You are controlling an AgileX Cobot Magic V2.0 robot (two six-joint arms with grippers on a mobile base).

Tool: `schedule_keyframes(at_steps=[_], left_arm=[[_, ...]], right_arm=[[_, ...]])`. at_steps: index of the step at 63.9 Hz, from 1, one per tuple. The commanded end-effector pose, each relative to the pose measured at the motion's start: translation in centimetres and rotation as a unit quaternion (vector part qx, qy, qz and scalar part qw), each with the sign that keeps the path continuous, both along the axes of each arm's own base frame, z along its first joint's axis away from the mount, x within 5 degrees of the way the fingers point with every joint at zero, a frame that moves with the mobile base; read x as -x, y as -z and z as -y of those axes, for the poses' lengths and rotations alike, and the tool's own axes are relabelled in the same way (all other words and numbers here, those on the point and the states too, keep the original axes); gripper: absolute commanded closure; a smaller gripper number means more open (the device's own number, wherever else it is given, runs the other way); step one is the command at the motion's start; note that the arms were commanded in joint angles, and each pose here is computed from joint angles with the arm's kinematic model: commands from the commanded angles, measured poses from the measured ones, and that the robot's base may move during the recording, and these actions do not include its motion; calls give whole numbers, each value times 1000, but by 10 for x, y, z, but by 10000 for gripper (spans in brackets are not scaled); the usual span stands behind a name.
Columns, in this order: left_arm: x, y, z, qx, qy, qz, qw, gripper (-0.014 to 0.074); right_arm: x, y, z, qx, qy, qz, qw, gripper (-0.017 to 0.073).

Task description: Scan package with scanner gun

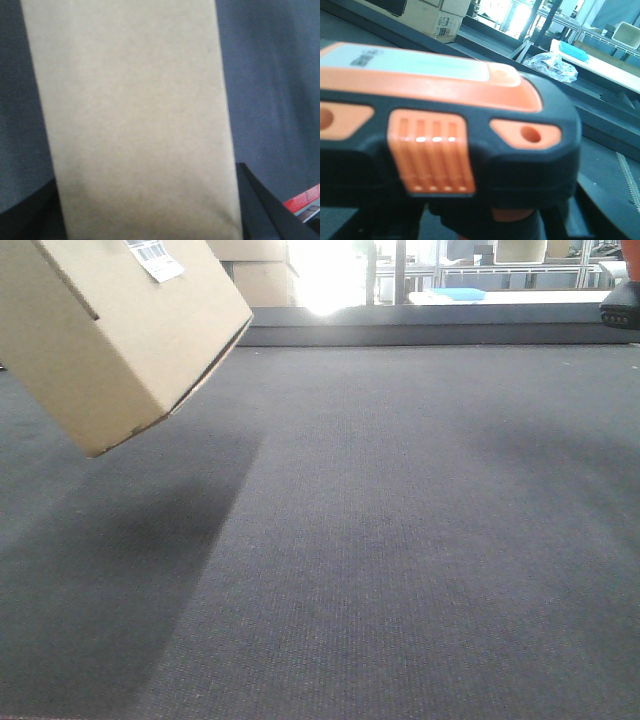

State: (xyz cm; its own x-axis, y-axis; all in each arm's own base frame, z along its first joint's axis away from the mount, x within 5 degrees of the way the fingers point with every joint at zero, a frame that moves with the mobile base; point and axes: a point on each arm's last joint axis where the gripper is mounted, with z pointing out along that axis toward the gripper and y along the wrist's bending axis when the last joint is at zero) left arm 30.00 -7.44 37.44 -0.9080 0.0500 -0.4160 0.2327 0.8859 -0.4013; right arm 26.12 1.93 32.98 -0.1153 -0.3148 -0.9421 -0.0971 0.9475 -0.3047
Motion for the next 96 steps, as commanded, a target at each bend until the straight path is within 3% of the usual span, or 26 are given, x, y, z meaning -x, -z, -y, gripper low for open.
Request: schedule_keyframes(at_steps=[1, 12, 19, 27, 41, 55, 65, 72, 80, 89, 96], left_arm=[[1, -5, 4, 14, 0, 6, 1000, 705], [1, -5, 4, 14, 0, 6, 1000, 705], [1, -4, 2, 6, -1, 7, 1000, 705], [0, -2, -2, -25, -3, 11, 1000, 705], [-1, 1, -12, -84, -8, 19, 996, 705], [-9, 5, -21, -127, -38, 32, 991, 705], [-15, 13, -22, -140, -39, 23, 989, 705], [-21, 18, -21, -141, -40, 25, 989, 705], [-26, 21, -25, -164, -44, 35, 985, 705], [-33, 27, -32, -211, -44, 37, 976, 705], [-39, 33, -34, -221, -54, 38, 973, 705]], right_arm=[[2, -18, 1, 3, 5, 58, 998, 715], [2, -18, 2, -12, 10, 57, 998, 715], [2, -17, 5, -67, 29, 52, 996, 715], [3, -17, 8, -135, 52, 46, 988, 715], [3, -14, 10, -211, 76, 31, 974, 719], [9, 1, 13, -212, 91, 27, 973, 719], [28, 19, 23, -203, 129, 68, 968, 719], [39, 37, 28, -239, 151, 78, 956, 721], [42, 55, 27, -252, 149, 68, 954, 721], [41, 59, 26, -235, 136, 85, 959, 721], [38, 60, 26, -231, 139, 92, 959, 721]])
